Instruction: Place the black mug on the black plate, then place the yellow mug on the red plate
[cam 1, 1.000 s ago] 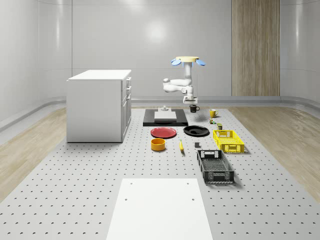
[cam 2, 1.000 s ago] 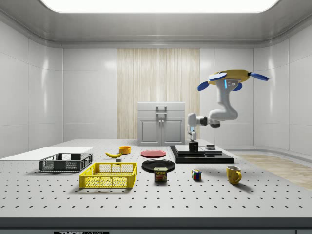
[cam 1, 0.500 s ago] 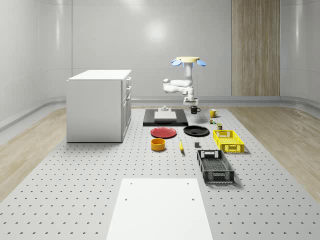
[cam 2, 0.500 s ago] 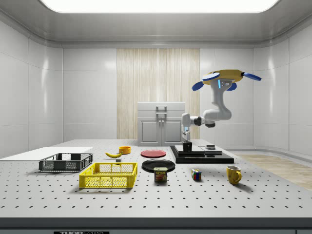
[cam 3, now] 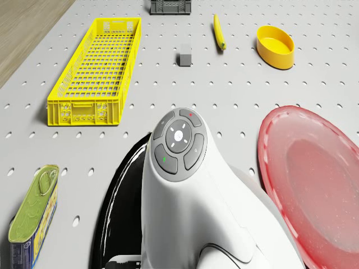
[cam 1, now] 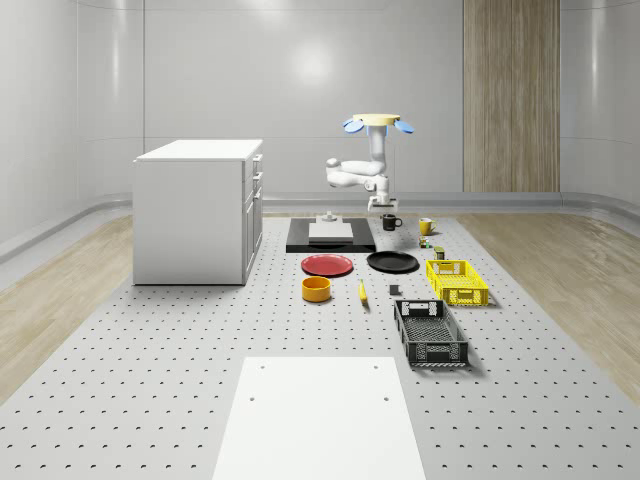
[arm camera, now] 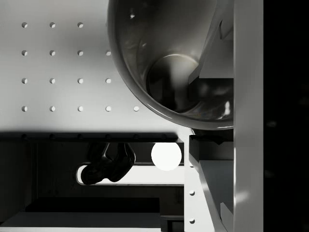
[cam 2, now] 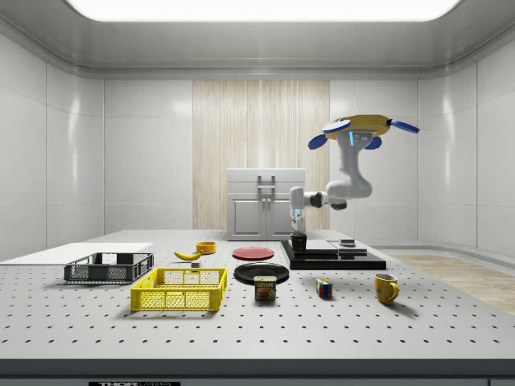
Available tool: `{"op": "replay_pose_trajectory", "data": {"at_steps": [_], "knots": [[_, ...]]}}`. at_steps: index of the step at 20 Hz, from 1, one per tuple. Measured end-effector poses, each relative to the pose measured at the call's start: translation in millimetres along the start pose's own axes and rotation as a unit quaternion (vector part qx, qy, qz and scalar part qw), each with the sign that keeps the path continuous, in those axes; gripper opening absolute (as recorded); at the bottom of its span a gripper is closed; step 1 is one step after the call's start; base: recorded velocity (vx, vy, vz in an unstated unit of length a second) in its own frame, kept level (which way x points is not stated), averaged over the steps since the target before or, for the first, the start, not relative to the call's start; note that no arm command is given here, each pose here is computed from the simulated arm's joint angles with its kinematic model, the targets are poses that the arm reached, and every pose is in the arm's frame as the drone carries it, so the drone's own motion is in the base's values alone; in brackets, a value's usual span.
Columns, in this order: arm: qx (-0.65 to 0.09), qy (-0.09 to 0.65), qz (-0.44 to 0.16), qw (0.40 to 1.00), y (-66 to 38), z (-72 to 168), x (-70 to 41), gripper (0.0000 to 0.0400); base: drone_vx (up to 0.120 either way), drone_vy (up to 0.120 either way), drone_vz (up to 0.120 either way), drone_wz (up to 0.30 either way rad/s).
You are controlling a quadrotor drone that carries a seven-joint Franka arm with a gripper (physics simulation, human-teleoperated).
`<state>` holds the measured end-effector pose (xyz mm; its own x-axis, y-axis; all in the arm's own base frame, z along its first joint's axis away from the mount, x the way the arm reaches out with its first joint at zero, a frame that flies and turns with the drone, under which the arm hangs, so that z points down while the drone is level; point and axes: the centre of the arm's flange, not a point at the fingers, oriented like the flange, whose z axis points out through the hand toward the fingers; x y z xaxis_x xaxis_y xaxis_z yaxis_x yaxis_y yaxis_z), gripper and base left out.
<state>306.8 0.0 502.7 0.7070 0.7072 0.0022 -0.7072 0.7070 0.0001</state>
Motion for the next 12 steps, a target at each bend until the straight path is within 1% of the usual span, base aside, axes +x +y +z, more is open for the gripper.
{"op": "replay_pose_trajectory", "data": {"at_steps": [12], "knots": [[0.0, 0.0, 0.0, 1.0, 0.0, 0.0, 0.0, 0.01, 0.12, 0.0, 0.0, 0.0]]}}
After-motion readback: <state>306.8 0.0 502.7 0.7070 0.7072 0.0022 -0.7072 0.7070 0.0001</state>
